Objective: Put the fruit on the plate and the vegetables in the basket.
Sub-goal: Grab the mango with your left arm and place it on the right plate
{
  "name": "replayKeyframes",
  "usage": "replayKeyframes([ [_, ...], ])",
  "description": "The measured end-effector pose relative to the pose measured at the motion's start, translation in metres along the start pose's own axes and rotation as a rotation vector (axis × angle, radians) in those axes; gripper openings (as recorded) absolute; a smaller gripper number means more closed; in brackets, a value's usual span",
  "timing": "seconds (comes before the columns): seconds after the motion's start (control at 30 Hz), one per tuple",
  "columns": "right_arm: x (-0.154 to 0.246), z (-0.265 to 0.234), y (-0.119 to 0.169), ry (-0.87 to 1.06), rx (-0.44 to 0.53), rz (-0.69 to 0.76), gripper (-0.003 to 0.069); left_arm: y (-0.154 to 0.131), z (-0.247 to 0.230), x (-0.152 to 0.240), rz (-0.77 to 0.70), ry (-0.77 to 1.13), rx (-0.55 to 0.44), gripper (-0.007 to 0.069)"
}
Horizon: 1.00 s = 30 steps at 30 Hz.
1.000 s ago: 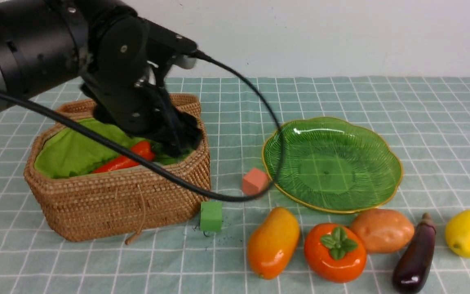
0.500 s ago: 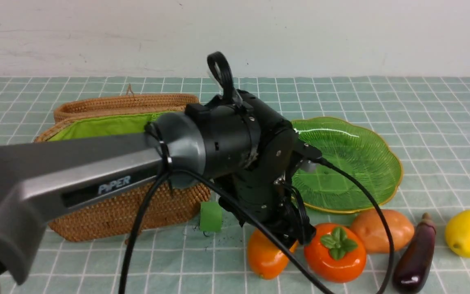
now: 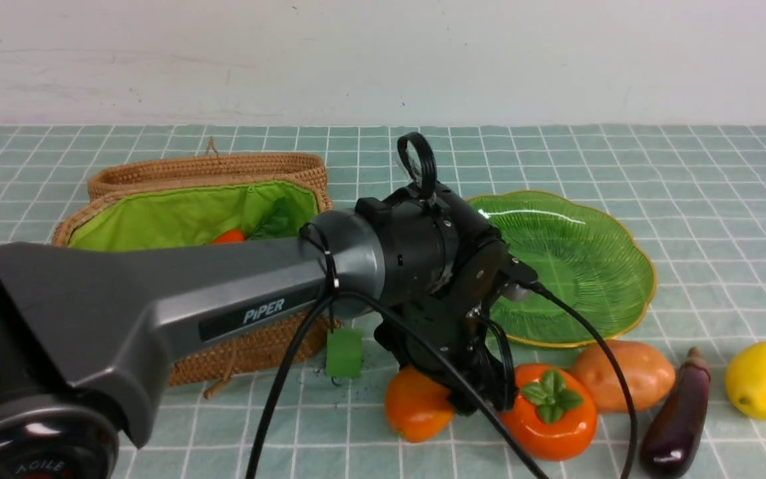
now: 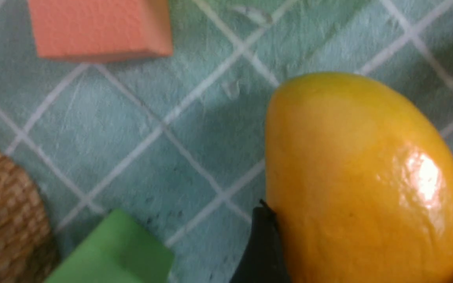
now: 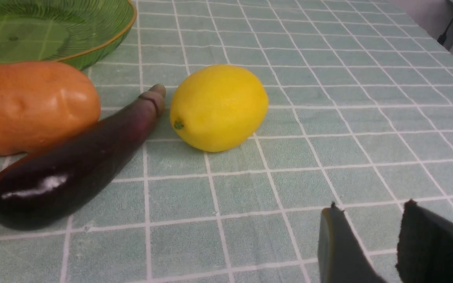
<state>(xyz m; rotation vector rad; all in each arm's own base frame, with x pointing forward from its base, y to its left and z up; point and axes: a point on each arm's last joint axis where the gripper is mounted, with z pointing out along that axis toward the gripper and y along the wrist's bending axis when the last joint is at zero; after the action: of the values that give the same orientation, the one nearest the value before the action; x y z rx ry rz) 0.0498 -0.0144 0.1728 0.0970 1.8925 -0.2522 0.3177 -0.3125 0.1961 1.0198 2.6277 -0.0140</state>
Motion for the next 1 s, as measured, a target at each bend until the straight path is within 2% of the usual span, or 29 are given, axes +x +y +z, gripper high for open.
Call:
replayKeyframes([
  [0.1,0.0,0.0,0.0,0.0,0.0,0.0,0.0242,0.003,-0.013,-0.005,0.001,0.023,-0.017,0.0553],
  [0.2,0.0,0.0,0.0,0.0,0.0,0.0,0.0242,0.007,-0.042,-0.02,-0.014,-0.049,-0.028,0.0553],
  [0.3,0.0,0.0,0.0,0.0,0.0,0.0,0.0242,0.012,-0.079,-0.044,-0.088,-0.231,-0.029,0.0553],
  [0.33,0.0,0.0,0.0,0.0,0.0,0.0,0.0242,0.012,-0.081,-0.045,-0.095,-0.237,-0.029,0.0553],
  [0.43,0.0,0.0,0.0,0.0,0.0,0.0,0.0242,0.012,-0.092,-0.068,-0.213,-0.469,0.013,0.0553],
  [0.47,0.0,0.0,0.0,0.0,0.0,0.0,0.0242,0.012,-0.091,-0.069,-0.231,-0.48,0.018,0.0553],
  [0.5,0.0,0.0,0.0,0.0,0.0,0.0,0.0242,0.01,-0.082,-0.08,-0.286,-0.58,0.049,0.0553],
  [0.6,0.0,0.0,0.0,0.0,0.0,0.0,0.0242,0.008,-0.062,-0.088,-0.315,-0.624,0.051,0.0553],
  [0.67,0.0,0.0,0.0,0.0,0.0,0.0,0.0242,0.007,-0.027,-0.09,-0.313,-0.617,0.009,0.0553],
  [0.77,0.0,0.0,0.0,0.0,0.0,0.0,0.0242,0.008,-0.007,-0.089,-0.326,-0.6,-0.026,0.0553],
  [0.87,0.0,0.0,0.0,0.0,0.0,0.0,0.0242,0.01,0.009,-0.089,-0.406,-0.606,-0.052,0.0553],
  [0.93,0.0,0.0,0.0,0.0,0.0,0.0,0.0242,0.011,0.01,-0.09,-0.459,-0.624,-0.047,0.0575],
  [1.0,0.0,0.0,0.0,0.0,0.0,0.0,0.0242,0.012,0.009,-0.09,-0.498,-0.636,-0.041,0.0633],
])
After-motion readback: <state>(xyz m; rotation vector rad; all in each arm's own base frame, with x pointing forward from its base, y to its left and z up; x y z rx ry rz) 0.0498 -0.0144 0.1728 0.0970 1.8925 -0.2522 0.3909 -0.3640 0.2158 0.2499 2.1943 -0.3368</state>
